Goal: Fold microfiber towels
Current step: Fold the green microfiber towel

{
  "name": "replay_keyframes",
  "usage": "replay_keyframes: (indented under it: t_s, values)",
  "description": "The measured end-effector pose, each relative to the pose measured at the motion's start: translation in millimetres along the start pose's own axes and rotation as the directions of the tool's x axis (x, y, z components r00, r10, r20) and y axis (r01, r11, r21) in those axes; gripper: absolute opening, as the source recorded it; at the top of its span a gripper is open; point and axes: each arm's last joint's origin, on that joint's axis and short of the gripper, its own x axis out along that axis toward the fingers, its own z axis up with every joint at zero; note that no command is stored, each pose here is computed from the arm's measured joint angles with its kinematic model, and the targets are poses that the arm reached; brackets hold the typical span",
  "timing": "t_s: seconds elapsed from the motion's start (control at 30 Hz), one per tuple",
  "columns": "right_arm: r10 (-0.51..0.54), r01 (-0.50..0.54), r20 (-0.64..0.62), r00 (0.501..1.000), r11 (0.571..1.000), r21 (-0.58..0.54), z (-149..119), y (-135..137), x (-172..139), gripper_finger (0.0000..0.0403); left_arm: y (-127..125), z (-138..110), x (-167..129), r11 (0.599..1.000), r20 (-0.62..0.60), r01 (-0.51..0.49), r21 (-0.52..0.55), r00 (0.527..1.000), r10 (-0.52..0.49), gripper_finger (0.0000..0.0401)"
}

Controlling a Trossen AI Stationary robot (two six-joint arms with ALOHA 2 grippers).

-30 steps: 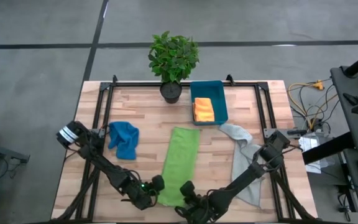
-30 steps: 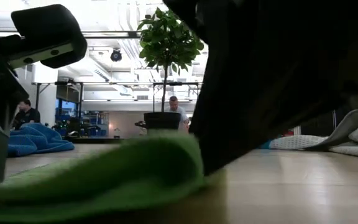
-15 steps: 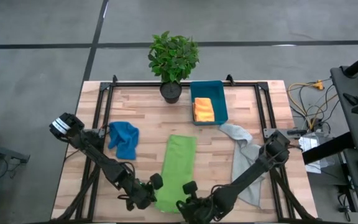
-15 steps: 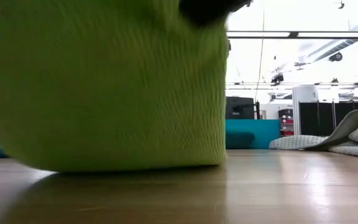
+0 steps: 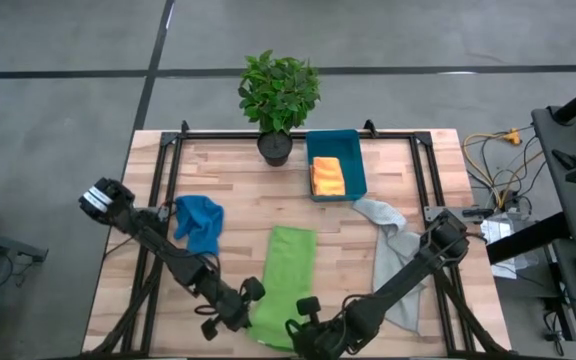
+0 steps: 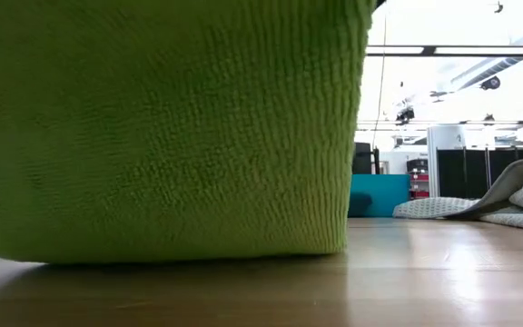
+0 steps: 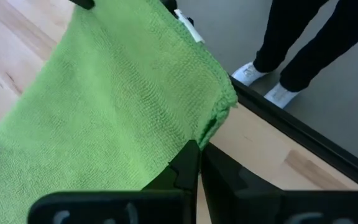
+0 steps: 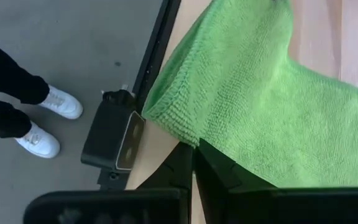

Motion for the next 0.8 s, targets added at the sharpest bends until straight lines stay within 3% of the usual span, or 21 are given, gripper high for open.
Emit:
replay_keyframes:
  t_s: [0.13,0.3,0.5,0.67,0.8]
  values:
    - [-0.001,0.001,-0.005,1.0,0.999,0.049,-4.1,-5.3,1.3,0.0008,11.9,-0.7,-3.4,0.998,0.025,0.032,-0.051,0.999,-0.031,0.0]
    - [0.024,-0.039,0.089,0.996,0.986,0.163,-12.4,-14.0,2.2,0.0008,25.0,-6.9,-5.3,0.993,0.051,0.057,-0.101,0.997,-0.052,0.0]
    - [0.03,-0.102,0.188,0.982,0.916,0.388,-35.3,-33.4,0.0,0.0008,36.1,-17.9,-6.9,0.986,0.052,0.092,-0.137,0.995,-0.085,0.0]
    - [-0.014,-0.107,0.246,0.969,0.875,0.471,-55.9,-49.2,-12.8,0.0008,45.8,-33.2,-9.3,0.972,0.089,0.088,-0.219,0.994,-0.069,0.0]
    - [-0.038,-0.106,0.267,0.963,0.856,0.506,-73.6,-60.7,-26.0,0.0008,53.2,-46.3,-16.4,0.958,0.147,0.04,-0.285,0.989,0.003,0.0]
